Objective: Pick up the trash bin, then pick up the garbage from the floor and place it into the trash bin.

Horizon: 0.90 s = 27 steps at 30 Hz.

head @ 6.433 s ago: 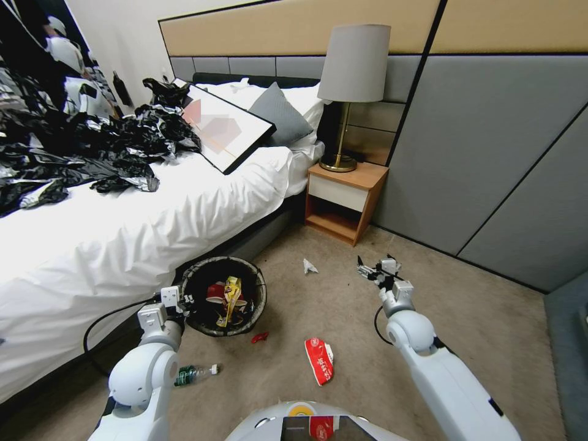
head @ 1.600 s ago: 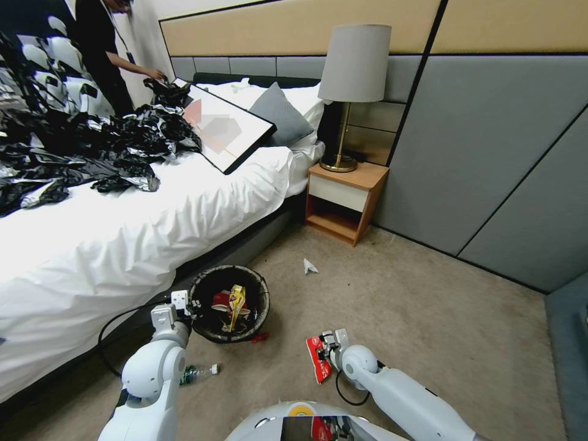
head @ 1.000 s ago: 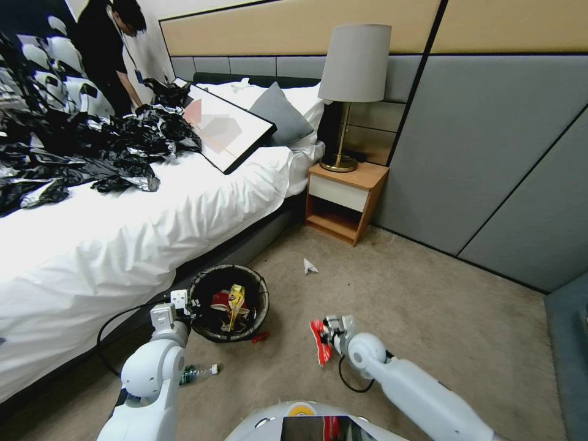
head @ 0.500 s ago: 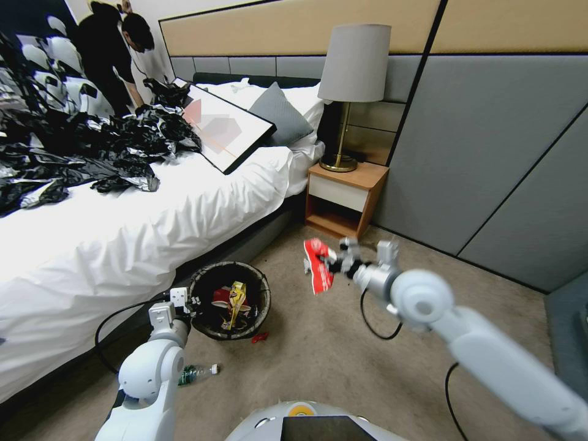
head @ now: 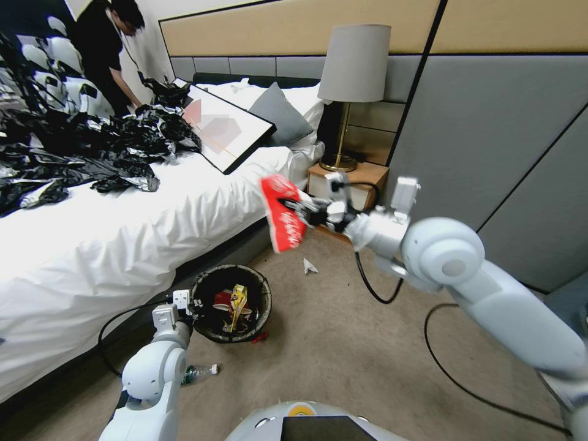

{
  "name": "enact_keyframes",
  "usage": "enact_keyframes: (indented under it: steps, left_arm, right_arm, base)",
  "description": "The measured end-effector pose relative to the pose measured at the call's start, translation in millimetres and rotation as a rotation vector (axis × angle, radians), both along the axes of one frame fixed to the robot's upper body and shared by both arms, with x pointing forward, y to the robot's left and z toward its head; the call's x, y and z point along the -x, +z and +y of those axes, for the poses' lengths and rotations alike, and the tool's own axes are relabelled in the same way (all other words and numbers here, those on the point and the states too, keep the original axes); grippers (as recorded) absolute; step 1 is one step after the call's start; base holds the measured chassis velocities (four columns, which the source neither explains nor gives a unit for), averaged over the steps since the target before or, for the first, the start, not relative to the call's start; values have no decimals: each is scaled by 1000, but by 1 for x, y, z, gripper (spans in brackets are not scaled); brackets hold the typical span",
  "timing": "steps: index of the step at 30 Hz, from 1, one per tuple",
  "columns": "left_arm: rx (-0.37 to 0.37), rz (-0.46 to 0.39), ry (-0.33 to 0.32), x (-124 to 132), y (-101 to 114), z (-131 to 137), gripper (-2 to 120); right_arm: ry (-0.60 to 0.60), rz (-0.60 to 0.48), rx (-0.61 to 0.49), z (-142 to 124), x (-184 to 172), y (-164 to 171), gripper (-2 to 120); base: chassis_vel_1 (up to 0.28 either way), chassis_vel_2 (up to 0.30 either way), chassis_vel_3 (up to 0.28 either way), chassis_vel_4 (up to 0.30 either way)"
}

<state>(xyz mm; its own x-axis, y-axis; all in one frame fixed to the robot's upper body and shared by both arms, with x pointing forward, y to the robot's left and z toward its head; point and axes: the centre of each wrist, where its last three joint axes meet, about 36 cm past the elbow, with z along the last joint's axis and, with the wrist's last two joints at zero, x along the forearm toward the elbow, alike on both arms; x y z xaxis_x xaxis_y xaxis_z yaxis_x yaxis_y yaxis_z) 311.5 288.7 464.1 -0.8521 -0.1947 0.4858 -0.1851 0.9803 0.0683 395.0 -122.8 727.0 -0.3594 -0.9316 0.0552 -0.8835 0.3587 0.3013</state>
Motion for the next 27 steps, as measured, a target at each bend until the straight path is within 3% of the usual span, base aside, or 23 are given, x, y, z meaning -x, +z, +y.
enact_keyframes:
  steps: [6,9,27]
  left_arm:
    - [1,2,5,0,-1,1,0]
    - [2,5,9,0,-2,2,0]
    - [4,0,20,-4,-2,7,0]
  right_arm:
    - [9,69,52,20,1,-27,0]
    - [-19,117,108,28,0,-62,0]
    - [-57,203,198,43,-3,-125,0]
  base:
    - [0,0,0,0]
    - [0,0,0,0]
    - [0,0,0,0]
